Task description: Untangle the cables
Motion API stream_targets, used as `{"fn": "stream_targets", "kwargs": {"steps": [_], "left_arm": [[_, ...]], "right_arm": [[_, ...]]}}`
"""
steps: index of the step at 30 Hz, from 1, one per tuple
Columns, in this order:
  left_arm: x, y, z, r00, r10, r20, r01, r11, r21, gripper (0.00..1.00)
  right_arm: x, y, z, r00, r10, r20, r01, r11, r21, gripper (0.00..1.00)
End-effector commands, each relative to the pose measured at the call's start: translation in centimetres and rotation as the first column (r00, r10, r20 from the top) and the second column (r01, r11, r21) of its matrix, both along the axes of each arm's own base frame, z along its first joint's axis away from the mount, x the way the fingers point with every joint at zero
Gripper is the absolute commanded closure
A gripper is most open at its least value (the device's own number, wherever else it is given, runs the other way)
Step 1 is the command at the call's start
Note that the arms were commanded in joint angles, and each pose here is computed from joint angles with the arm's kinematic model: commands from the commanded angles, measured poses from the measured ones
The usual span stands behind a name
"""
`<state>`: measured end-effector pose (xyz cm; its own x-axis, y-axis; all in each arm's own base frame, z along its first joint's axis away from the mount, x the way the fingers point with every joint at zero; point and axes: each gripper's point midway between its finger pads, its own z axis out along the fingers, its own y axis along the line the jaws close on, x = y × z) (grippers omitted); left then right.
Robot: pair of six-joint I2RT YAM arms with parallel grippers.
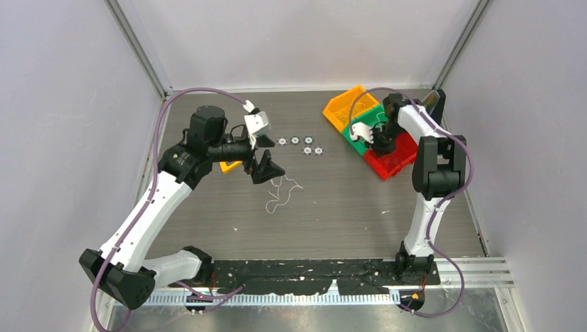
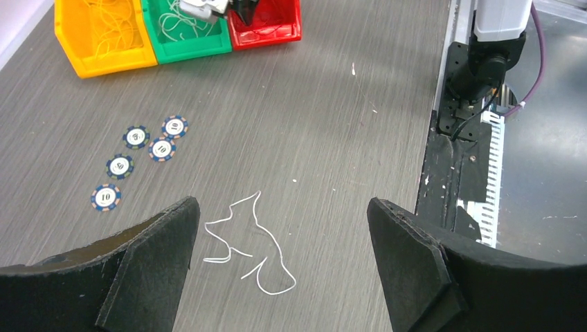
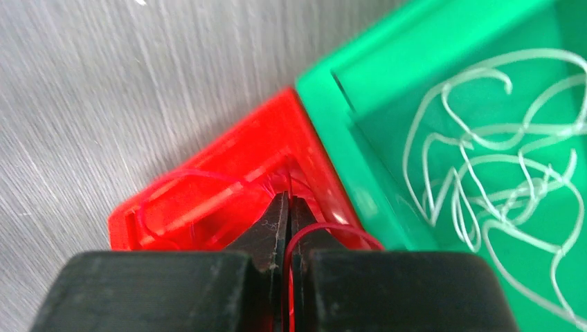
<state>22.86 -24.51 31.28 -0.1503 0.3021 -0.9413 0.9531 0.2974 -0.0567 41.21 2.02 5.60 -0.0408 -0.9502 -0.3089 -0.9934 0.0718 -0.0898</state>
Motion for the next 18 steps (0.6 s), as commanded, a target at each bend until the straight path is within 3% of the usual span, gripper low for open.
{"fn": "stream_targets", "kwargs": {"steps": [1,12,14,15,18], "left_arm": [[0.0,0.3,0.9,0.999,-0.005,0.040,0.006,1.000,-0.031,0.07],[0.3,0.5,0.6,1.000,-0.009,0.021,0.010,0.999,-0.037,0.07],[0.3,0.5,0.5,1.000,-0.013,0.017,0.013,0.999,-0.037,0.07],[0.3,0.5,0.5,1.000,-0.016,0.015,0.017,0.999,-0.038,0.07],[0.3,0.4,0.4,1.000,-0.024,0.009,0.024,0.999,-0.041,0.07]], "right_arm": [[-0.2,2.2,0.7,0.990,0.132,0.053,-0.133,0.991,0.010,0.94],[0.8,-0.6,0.8,0.990,0.121,0.074,-0.122,0.993,0.002,0.94],[0.8,-1.2,1.4,0.990,0.108,0.089,-0.110,0.994,0.013,0.85],[0.8,-1.2,1.6,0.990,0.103,0.095,-0.106,0.994,0.022,0.72],[0.9,-1.4,2.9,0.990,0.073,0.117,-0.078,0.996,0.040,0.56]]}}
